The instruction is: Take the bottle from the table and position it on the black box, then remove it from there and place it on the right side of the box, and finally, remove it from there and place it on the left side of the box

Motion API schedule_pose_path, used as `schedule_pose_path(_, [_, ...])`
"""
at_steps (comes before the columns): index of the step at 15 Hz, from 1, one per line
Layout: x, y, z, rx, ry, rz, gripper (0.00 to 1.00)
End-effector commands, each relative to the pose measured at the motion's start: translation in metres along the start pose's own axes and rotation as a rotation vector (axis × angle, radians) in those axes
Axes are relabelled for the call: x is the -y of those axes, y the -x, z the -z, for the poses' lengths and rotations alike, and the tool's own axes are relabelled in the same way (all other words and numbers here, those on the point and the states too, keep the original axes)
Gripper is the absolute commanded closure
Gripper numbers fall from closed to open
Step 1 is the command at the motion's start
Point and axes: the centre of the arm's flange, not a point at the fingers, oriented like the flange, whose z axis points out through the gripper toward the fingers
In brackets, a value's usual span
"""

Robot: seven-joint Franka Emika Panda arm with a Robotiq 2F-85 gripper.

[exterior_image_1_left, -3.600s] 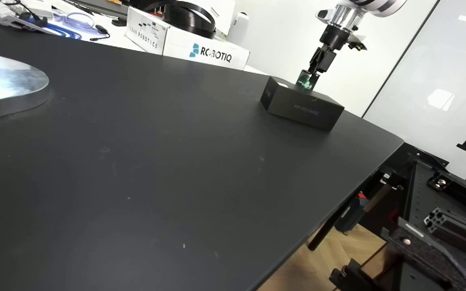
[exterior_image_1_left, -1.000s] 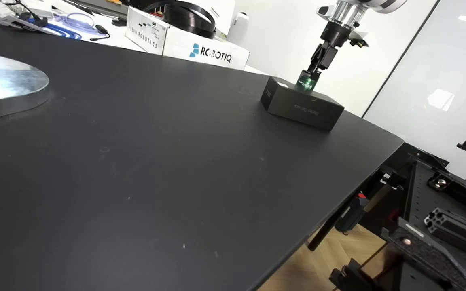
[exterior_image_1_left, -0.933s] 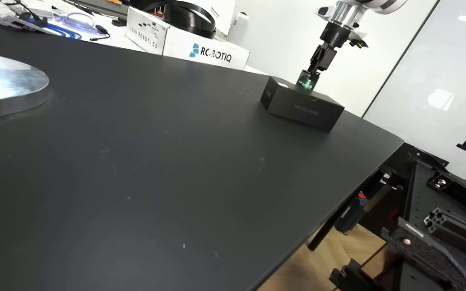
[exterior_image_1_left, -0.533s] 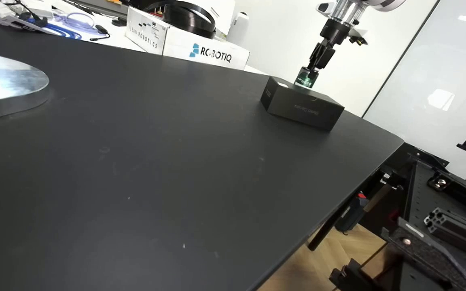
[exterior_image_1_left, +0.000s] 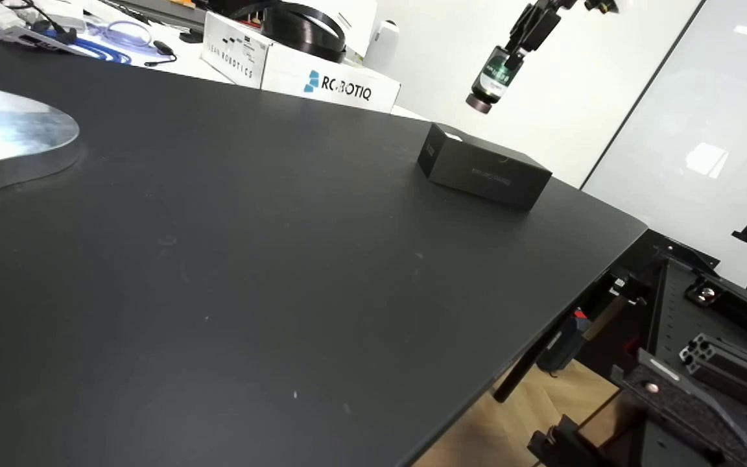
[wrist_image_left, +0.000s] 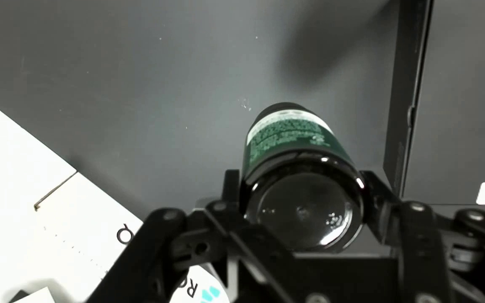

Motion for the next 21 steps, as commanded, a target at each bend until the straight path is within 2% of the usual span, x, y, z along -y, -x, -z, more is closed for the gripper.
schedule_pose_path(1, [0.05, -0.005, 0.049, -0.035, 0.001, 0.053, 0.55])
schedule_pose_path(5, [0.109, -0.02, 0.074, -0.069, -0.041, 0.146, 0.55])
schedule_pose_path(9, [0.164, -0.03, 0.074, -0.071, -0.107, 0.236, 0.55])
schedule_pose_path(16, [0.23, -0.022, 0.029, 0.024, -0.241, 0.336, 0.55])
schedule_pose_path(21, [0.254, -0.003, -0.012, 0.055, -0.253, 0.352, 0.55])
